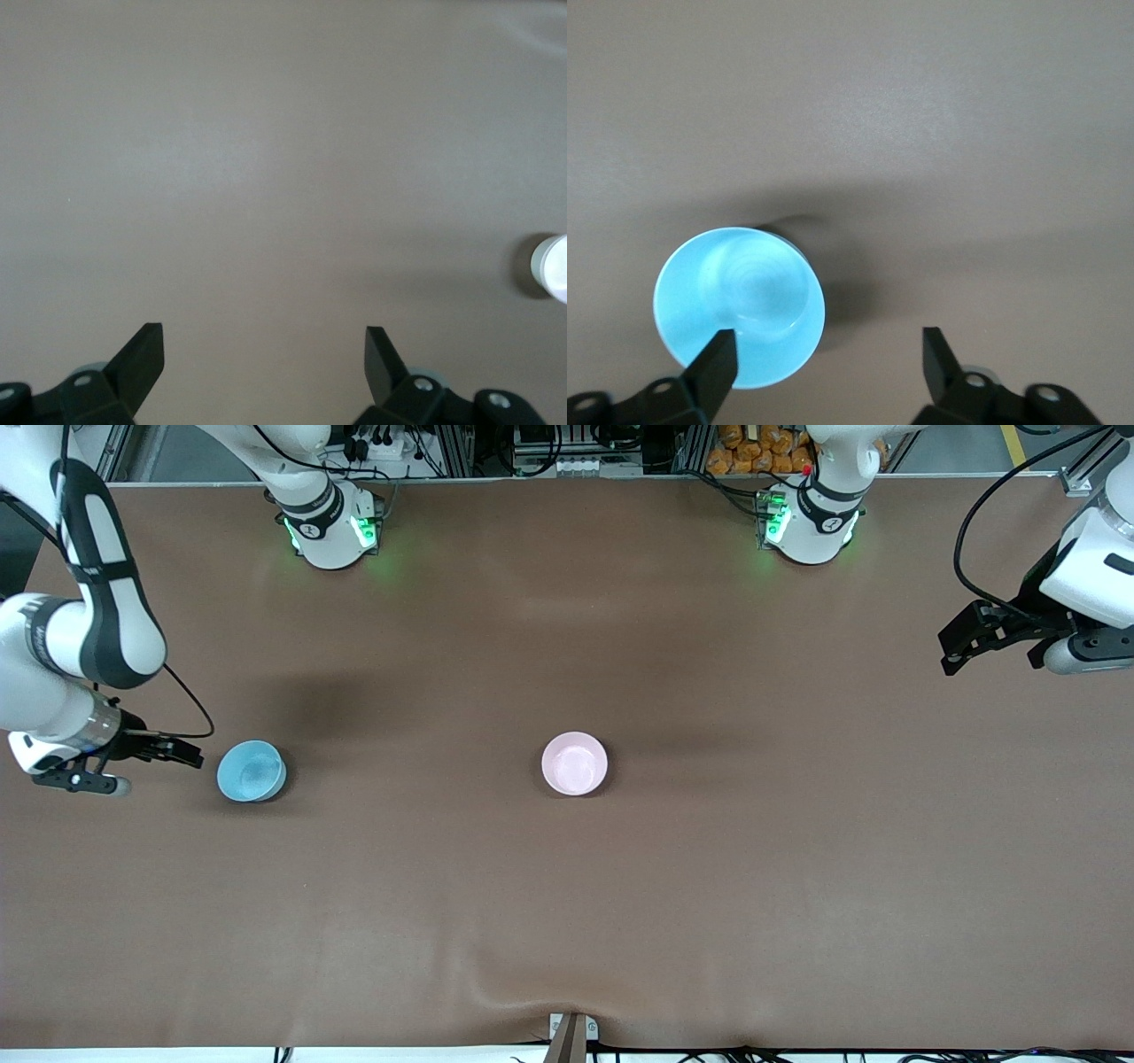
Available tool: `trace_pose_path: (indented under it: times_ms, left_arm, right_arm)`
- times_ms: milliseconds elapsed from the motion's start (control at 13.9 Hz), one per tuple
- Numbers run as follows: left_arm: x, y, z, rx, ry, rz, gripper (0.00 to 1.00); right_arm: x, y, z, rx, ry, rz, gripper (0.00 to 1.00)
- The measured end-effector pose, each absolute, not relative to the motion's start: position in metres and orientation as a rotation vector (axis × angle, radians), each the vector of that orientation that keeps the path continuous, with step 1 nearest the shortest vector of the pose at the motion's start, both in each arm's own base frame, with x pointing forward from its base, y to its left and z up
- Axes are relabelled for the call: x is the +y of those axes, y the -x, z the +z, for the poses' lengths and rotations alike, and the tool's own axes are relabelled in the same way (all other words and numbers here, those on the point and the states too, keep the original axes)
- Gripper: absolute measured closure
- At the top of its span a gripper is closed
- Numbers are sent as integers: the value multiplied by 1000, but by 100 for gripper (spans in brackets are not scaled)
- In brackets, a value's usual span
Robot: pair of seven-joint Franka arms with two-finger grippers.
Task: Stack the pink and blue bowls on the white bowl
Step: 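Retract the left gripper while the right gripper reaches the blue bowl, then grasp the light blue bowl rim with the right gripper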
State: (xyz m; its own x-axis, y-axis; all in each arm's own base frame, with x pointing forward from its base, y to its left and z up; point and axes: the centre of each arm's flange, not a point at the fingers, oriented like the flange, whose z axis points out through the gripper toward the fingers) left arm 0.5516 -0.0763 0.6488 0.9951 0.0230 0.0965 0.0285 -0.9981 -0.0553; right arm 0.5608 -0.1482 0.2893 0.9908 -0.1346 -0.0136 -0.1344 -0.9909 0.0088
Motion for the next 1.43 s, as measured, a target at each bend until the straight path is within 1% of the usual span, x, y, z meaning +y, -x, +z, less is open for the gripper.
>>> trace_pose_path:
  times_ms: [72, 143, 215, 287, 358, 430, 717, 789, 860, 932, 1004, 1291, 1434]
  left_arm:
    - [-73, -552, 649, -24, 3084, -146, 0]
    - [-69, -552, 649, -26, 3091, -145, 0]
    - [-65, -552, 650, -25, 3098, -146, 0]
    - [-60, -552, 652, -18, 3104, -148, 0]
    - [-56, -550, 653, -10, 3104, -142, 0]
    - [-52, -549, 654, -8, 3104, -128, 0]
    - [-41, -542, 659, -32, 3106, -113, 0]
    - [-41, -542, 660, -31, 3106, -116, 0]
    - [-41, -541, 661, -30, 3106, -116, 0]
    - [-42, -542, 660, -29, 3106, -116, 0]
    - [-42, -541, 660, -27, 3106, -116, 0]
    - [-44, -541, 660, -23, 3106, -115, 0]
    - [-43, -541, 660, -24, 3106, -114, 0]
  right_arm:
    - [-149, -561, 277, -209, -3126, 2, 22]
    - [-149, -561, 265, -209, -3125, 25, 35]
    - [-148, -560, 252, -208, -3126, 37, 42]
    - [-147, -559, 241, -205, -3128, 33, 43]
    - [-146, -558, 234, -204, -3131, 25, 45]
    - [-145, -558, 230, -202, -3133, 17, 45]
    - [-140, -556, 225, -192, -3138, 8, 46]
    - [-139, -555, 223, -190, -3140, 1, 49]
    - [-139, -554, 222, -189, -3140, 1, 58]
    - [-138, -553, 221, -189, -3140, 8, 65]
    - [-137, -552, 219, -187, -3141, 10, 65]
    - [-133, -551, 211, -179, -3142, 38, 70]
    - [-129, -551, 208, -168, -3144, 39, 91]
